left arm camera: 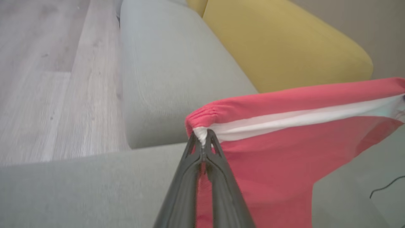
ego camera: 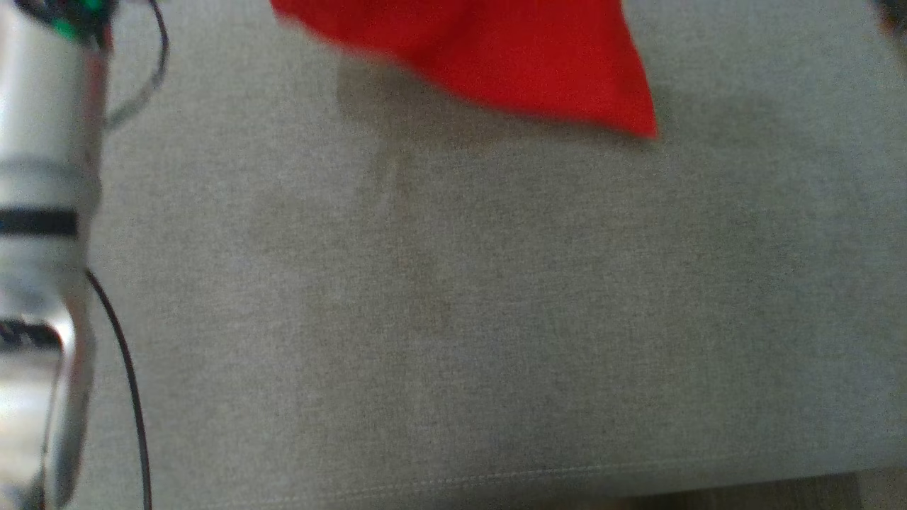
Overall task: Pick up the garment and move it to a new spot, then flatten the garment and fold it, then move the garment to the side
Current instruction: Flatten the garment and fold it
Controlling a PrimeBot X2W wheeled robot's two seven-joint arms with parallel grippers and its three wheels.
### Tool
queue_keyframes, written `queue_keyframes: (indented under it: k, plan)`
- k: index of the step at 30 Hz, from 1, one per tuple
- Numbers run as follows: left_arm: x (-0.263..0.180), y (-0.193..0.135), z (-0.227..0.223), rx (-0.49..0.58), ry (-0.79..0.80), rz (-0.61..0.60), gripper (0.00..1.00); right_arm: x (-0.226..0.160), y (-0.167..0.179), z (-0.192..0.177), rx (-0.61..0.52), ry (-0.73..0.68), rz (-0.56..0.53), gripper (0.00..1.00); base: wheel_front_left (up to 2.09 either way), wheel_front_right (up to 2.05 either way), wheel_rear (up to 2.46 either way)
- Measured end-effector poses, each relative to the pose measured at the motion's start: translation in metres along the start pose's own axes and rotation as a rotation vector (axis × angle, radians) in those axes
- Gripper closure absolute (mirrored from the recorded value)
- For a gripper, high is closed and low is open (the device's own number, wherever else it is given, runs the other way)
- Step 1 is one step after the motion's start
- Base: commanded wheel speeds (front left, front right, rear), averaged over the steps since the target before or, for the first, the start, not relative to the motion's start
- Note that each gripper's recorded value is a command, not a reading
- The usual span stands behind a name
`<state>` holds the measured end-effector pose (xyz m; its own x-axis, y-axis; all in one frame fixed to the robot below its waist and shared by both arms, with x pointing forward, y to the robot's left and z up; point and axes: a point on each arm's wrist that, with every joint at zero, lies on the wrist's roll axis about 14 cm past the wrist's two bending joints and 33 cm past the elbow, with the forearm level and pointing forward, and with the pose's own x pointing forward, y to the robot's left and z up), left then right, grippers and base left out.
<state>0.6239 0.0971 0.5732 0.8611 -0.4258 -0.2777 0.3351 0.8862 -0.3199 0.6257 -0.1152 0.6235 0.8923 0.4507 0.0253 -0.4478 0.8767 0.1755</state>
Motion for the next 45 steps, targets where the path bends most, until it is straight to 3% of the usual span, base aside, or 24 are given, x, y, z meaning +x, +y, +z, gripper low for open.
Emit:
queue_keyframes:
  k: [4, 8, 14, 19, 23, 32, 42, 45]
  plan:
    - [0.011, -0.007, 0.051, 0.029, -0.157, -0.013, 1.0, 0.015, -0.002, 0.048, -0.055, -0.17, 0.007, 1.0, 0.0, 0.0, 0.0]
    - [0.015, -0.011, 0.069, 0.045, -0.196, -0.011, 1.0, 0.02, 0.001, 0.062, -0.1, -0.207, 0.02, 1.0, 0.0, 0.0, 0.0]
    - [0.018, -0.019, -0.002, 0.073, -0.009, -0.042, 1.0, 0.008, 0.008, -0.004, -0.113, -0.006, 0.052, 1.0, 0.0, 0.0, 0.0]
    - [-0.009, -0.012, -0.1, 0.06, 0.217, -0.067, 1.0, -0.042, 0.001, -0.095, -0.063, 0.249, 0.045, 1.0, 0.0, 0.0, 0.0]
    - [-0.039, -0.02, -0.135, 0.057, 0.292, -0.124, 1.0, -0.084, 0.004, -0.131, -0.028, 0.389, 0.05, 1.0, 0.0, 0.0, 0.0]
    - [-0.126, -0.065, -0.192, 0.045, 0.52, -0.296, 1.0, -0.185, 0.025, -0.171, 0.043, 0.659, 0.067, 1.0, 0.0, 0.0, 0.0]
    - [-0.199, -0.094, -0.219, 0.011, 0.634, -0.392, 1.0, -0.271, 0.046, -0.173, 0.103, 0.778, 0.083, 1.0, 0.0, 0.0, 0.0]
    - [-0.21, -0.1, -0.219, -0.038, 0.65, -0.417, 1.0, -0.277, 0.043, -0.162, 0.118, 0.763, 0.077, 1.0, 0.0, 0.0, 0.0]
